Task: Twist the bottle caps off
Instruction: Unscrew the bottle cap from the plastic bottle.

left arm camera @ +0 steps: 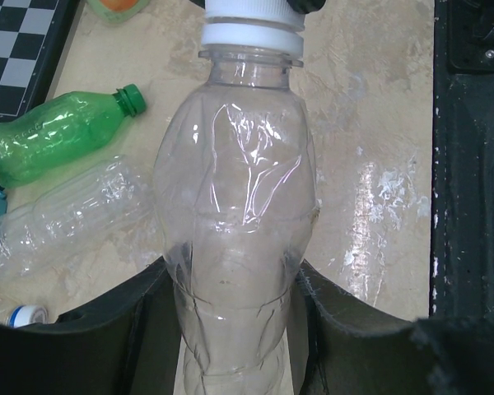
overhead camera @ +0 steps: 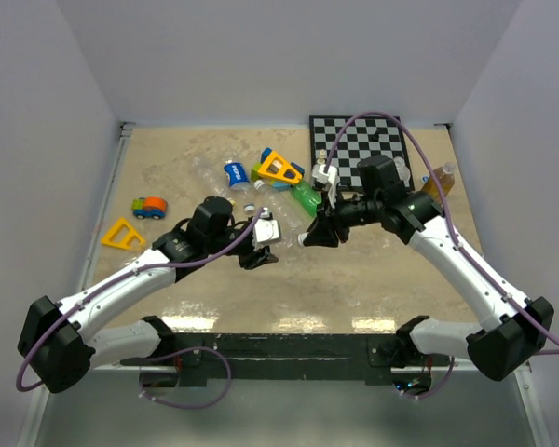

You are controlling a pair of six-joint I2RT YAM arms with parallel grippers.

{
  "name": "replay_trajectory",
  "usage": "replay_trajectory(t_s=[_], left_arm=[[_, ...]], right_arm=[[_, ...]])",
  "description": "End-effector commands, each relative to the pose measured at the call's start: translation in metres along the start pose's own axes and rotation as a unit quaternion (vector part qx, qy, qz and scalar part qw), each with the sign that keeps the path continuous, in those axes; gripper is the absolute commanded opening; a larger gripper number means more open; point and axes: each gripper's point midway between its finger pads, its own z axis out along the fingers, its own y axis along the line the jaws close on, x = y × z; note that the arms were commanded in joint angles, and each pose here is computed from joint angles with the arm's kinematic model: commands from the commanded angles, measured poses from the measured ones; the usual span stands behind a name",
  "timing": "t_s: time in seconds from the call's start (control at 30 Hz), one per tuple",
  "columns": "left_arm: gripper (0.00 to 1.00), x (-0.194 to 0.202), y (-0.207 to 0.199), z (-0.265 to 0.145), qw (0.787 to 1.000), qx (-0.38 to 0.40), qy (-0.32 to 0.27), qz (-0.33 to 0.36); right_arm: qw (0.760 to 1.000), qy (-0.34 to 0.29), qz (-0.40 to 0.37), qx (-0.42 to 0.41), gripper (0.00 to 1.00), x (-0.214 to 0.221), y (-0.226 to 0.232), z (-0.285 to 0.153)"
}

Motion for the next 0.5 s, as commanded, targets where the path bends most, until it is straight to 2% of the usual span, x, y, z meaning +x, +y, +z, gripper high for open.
replay_trajectory(t_s=[0.0, 0.1, 0.17, 0.27, 0.37, 0.47], left_arm=[[0.0, -0.023, 0.009, -0.007, 0.999, -0.026, -0.031, 0.019], [0.0, -0.022, 0.009, -0.007, 0.999, -0.026, -0.031, 0.02], [0.0, -0.021, 0.009, -0.007, 0.999, -0.026, -0.03, 0.019], [0.0, -0.022, 0.008, -0.007, 0.999, -0.023, -0.032, 0.02], [0.0, -0.022, 0.006, -0.007, 0.999, -0.018, -0.034, 0.021], [0.0, -0.023, 0.005, -0.007, 0.999, -0.016, -0.035, 0.023]], right_arm=[[1.0, 0.004, -0.012, -0.016, 0.22, 0.0, 0.005, 0.0], [0.999, 0.006, -0.041, -0.027, 0.02, -0.003, 0.008, -0.001], [0.996, 0.01, -0.075, -0.043, 0.0, -0.004, 0.01, -0.002], [0.981, 0.035, -0.17, -0.085, 0.0, 0.005, 0.013, -0.004], [0.946, 0.068, -0.295, -0.113, 0.0, 0.013, 0.009, -0.009], [0.885, 0.069, -0.454, -0.081, 0.01, 0.004, -0.008, -0.015]])
